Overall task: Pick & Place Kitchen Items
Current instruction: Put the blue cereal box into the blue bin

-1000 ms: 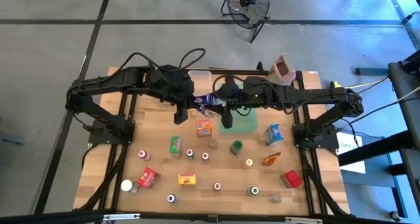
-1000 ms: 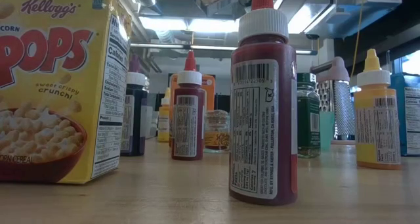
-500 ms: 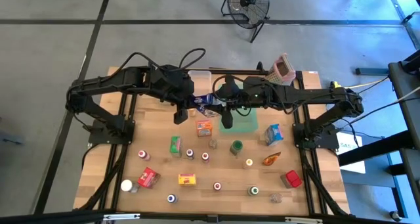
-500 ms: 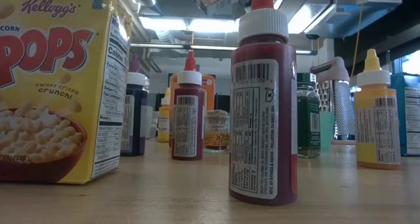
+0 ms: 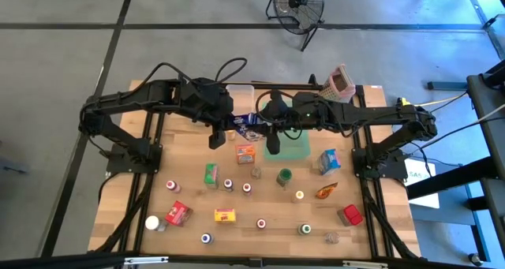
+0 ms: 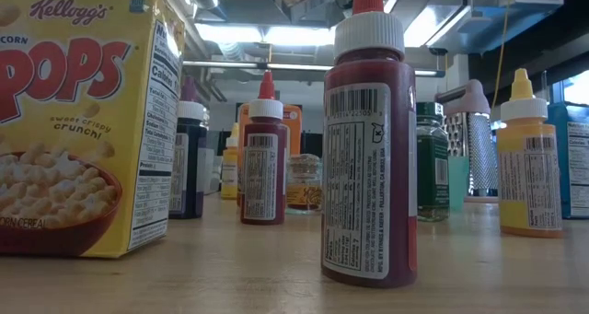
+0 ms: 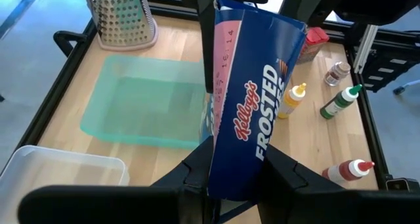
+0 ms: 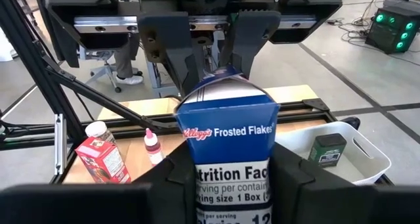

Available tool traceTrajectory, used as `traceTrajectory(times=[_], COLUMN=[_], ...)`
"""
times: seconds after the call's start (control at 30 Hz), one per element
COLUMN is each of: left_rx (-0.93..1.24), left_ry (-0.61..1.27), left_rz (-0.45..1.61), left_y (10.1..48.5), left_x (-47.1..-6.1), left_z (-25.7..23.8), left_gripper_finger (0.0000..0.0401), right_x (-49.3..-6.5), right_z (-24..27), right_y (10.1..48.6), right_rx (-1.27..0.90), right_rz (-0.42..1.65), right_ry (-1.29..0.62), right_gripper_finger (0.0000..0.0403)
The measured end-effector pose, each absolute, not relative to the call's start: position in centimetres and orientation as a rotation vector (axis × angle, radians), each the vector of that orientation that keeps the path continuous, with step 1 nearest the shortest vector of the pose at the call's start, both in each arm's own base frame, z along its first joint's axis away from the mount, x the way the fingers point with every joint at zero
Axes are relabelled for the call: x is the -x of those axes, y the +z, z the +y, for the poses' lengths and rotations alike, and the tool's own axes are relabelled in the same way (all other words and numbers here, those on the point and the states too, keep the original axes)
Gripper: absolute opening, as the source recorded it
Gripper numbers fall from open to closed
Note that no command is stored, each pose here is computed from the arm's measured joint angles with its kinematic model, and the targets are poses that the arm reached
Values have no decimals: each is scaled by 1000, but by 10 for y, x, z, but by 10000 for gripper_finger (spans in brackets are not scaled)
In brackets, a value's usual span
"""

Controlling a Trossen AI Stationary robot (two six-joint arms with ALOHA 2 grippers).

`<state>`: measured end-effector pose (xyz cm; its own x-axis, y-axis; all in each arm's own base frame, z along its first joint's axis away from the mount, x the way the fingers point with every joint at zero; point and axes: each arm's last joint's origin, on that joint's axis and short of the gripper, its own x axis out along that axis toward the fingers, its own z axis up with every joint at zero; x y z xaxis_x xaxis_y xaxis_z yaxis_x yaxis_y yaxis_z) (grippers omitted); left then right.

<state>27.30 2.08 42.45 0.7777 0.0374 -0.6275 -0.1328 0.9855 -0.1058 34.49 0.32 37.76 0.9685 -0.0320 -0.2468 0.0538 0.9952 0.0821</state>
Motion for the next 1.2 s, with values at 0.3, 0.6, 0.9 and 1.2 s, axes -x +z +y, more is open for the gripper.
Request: traceTrajectory(times=[0.3, 0.6, 0.9, 1.2], left_rx=[129, 113, 90, 89], left_ry=[86, 80, 78, 99], left_rz=[675, 675, 632, 588], left_y=[425, 425, 428, 435], left_x=[-273, -273, -276, -270], left_z=[21, 21, 21, 23], left_gripper_finger=[75, 89, 139, 184], right_x=[-345, -345, -345, -321], right_z=[4, 4, 4, 3], right_y=[378, 378, 379, 401], right_rx=[-91, -91, -92, -144], right_rz=[247, 247, 239, 194], right_ry=[-27, -23, -20, -40], right_gripper_finger=[108, 107, 107, 107])
